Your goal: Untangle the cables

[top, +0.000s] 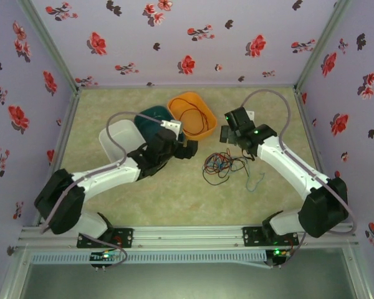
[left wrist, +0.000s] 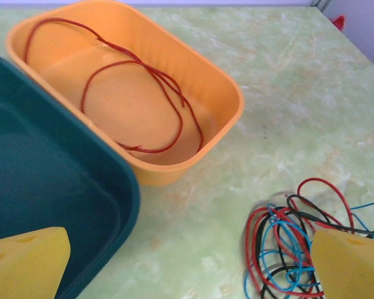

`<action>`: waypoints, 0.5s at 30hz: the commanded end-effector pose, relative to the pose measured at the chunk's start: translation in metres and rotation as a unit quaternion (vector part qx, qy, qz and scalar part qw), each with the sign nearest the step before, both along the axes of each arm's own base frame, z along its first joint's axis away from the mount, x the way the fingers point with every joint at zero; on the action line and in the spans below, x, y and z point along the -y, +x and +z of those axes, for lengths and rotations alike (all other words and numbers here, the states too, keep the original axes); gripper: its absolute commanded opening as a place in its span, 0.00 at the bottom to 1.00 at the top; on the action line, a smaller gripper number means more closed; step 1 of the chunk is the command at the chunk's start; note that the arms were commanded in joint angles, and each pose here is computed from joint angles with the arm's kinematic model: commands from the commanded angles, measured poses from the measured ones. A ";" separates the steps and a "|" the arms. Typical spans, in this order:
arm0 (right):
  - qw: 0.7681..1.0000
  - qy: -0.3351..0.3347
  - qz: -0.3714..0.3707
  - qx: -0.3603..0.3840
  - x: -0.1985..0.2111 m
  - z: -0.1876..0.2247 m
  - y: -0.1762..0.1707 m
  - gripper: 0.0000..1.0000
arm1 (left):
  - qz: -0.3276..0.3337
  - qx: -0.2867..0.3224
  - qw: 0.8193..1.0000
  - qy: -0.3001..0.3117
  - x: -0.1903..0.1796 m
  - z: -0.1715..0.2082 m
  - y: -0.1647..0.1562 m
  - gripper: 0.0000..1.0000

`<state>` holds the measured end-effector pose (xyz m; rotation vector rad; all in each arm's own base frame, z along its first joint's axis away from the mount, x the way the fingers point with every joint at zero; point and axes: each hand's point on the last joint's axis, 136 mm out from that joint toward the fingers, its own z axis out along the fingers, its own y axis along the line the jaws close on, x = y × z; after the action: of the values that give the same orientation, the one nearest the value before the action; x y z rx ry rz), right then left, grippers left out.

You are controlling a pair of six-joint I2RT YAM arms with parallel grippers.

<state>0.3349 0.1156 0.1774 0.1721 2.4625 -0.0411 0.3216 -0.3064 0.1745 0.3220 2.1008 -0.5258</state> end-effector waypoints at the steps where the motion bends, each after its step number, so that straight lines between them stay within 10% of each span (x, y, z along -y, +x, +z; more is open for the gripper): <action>1: 0.999 0.007 -0.014 -0.034 0.008 -0.017 -0.010 0.99 | -0.006 -0.007 0.999 -0.035 0.019 0.007 0.005 1.00; 15: 0.987 0.000 0.052 -0.152 -0.011 -0.063 -0.002 0.68 | -0.004 -0.016 0.999 -0.036 0.028 -0.008 0.012 1.00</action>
<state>0.3325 0.1192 0.1119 0.0849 2.7265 -0.0638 0.3298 -0.3231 0.1551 0.3035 2.1383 -0.5615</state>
